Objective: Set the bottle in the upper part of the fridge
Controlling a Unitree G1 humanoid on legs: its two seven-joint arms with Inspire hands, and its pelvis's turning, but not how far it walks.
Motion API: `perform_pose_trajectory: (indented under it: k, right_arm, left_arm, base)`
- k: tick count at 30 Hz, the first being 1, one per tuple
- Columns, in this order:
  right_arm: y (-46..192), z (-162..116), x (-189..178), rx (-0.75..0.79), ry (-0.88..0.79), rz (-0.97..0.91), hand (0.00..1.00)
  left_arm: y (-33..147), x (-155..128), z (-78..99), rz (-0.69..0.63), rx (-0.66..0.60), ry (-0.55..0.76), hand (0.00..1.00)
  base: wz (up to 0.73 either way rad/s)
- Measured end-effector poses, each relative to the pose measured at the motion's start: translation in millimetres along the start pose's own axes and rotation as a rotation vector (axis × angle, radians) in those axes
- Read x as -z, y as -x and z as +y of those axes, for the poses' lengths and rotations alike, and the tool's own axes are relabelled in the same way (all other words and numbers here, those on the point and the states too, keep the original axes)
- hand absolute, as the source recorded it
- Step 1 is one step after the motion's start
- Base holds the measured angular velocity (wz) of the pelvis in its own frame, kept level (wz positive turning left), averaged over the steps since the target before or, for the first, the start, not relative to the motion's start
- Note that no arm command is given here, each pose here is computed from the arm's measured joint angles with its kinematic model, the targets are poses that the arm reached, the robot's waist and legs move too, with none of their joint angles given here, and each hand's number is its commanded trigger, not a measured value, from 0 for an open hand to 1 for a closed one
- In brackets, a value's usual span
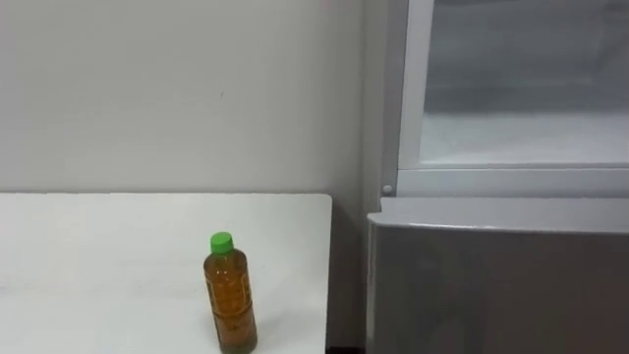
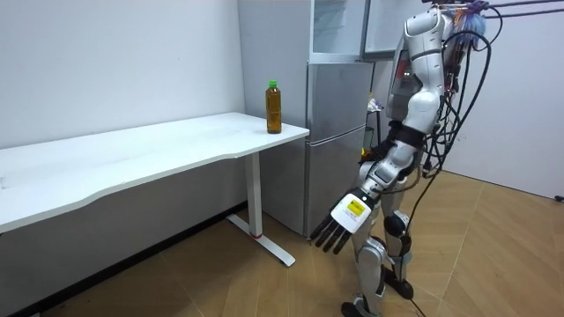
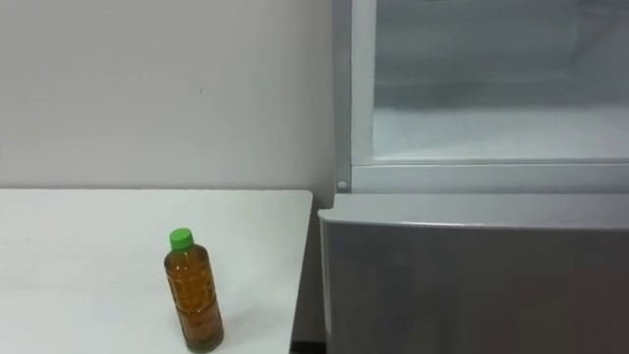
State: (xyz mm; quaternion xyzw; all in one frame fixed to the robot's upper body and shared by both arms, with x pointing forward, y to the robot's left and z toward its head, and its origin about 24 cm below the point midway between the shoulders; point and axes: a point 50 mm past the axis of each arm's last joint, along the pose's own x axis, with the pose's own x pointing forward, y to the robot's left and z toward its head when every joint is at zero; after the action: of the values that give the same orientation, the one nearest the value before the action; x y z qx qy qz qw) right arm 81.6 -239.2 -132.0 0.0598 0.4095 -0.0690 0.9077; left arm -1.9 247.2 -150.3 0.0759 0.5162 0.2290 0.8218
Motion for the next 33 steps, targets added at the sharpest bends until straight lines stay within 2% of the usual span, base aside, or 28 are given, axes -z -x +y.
perform_pose_trajectory:
  k: [3,9,19,24,33]
  right_arm:
    - [-1,15,-24,-0.089,0.038,-0.108,0.0]
    - [3,50,-71,-0.267,0.108,-0.311,0.0]
    - [18,73,-115,-0.418,0.154,-0.501,0.0]
    - [34,88,-147,-0.493,0.18,-0.655,0.0]
    - [60,106,-179,-0.601,0.189,-0.82,0.0]
  left_arm:
    - [-1.3,-5,-13.5,-0.012,0.103,-0.076,0.0]
    - [-8.4,-23,-19.8,-0.058,0.184,-0.137,0.0]
    - [-9.5,-21,-18.1,-0.02,0.24,-0.147,0.0]
    - [-9.7,-16,-12.3,0.014,0.233,-0.16,0.0]
    - [-10.5,-14,-6.9,0.043,0.251,-0.178,0.0]
  base:
    - [-0.09]
    - [-0.12]
    - [-0.01]
    - [-0.02]
    - [0.0]
